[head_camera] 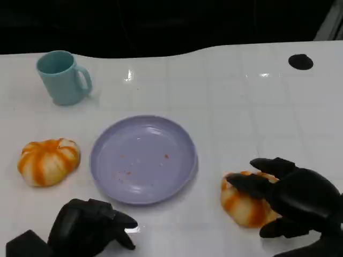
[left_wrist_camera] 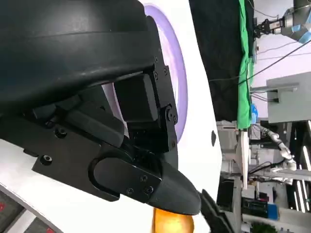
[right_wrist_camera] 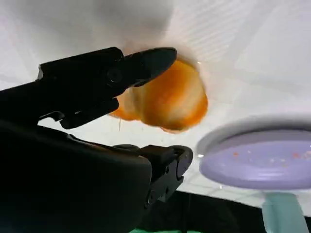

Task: Grasp the bread from the table and place it into the plate.

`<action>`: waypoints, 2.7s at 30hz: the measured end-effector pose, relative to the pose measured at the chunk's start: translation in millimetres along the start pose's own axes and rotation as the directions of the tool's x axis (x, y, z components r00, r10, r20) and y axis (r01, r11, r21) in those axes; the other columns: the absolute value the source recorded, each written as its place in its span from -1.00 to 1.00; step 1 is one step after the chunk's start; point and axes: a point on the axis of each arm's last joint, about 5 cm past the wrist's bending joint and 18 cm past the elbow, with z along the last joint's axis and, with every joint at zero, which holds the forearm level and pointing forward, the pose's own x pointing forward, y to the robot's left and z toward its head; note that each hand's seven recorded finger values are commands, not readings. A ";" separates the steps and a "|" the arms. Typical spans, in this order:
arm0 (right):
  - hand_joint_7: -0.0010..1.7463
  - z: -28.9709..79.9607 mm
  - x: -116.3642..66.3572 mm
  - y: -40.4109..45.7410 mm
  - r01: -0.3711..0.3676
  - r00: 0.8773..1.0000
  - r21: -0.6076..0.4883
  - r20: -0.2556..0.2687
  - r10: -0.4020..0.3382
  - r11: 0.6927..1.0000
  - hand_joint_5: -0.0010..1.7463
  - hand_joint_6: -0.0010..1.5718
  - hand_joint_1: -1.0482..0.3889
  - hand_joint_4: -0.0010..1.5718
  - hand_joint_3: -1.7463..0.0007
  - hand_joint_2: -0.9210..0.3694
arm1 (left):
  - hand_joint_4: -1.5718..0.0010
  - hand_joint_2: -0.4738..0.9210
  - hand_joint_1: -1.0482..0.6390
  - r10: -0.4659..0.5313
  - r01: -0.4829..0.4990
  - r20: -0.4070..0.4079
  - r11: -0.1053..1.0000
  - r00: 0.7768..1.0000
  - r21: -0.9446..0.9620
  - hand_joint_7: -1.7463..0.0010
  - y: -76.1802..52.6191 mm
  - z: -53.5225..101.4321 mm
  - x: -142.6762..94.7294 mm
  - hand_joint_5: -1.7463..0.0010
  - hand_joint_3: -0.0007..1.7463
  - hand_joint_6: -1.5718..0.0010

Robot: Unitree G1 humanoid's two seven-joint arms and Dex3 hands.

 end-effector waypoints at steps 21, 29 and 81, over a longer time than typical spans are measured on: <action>0.95 -7.3 29.8 18.5 0.120 0.992 0.126 0.028 -0.125 0.985 1.00 -0.22 0.14 0.05 0.02 -0.67 | -0.72 1.00 -1.00 -0.001 0.001 0.007 1.000 1.000 0.002 0.78 -1.1 1.2 -1.7 -0.03 -0.95 -1.00; 0.40 -4.9 29.9 20.0 0.190 0.980 0.142 0.040 -0.197 0.972 1.00 0.08 0.18 0.09 -0.20 -0.43 | -0.71 1.00 -1.00 -0.006 0.006 0.010 1.000 1.000 0.009 0.79 -1.4 1.4 -1.6 -0.03 -0.95 -1.00; -0.84 73.5 137.2 -3.5 0.340 0.897 0.371 0.149 -0.417 0.864 -0.49 -0.24 0.03 -0.48 0.52 -0.74 | -0.75 1.00 -1.00 -0.008 0.008 -0.010 1.000 1.000 0.014 0.74 -4.2 -1.3 -5.2 -0.02 -0.96 -1.00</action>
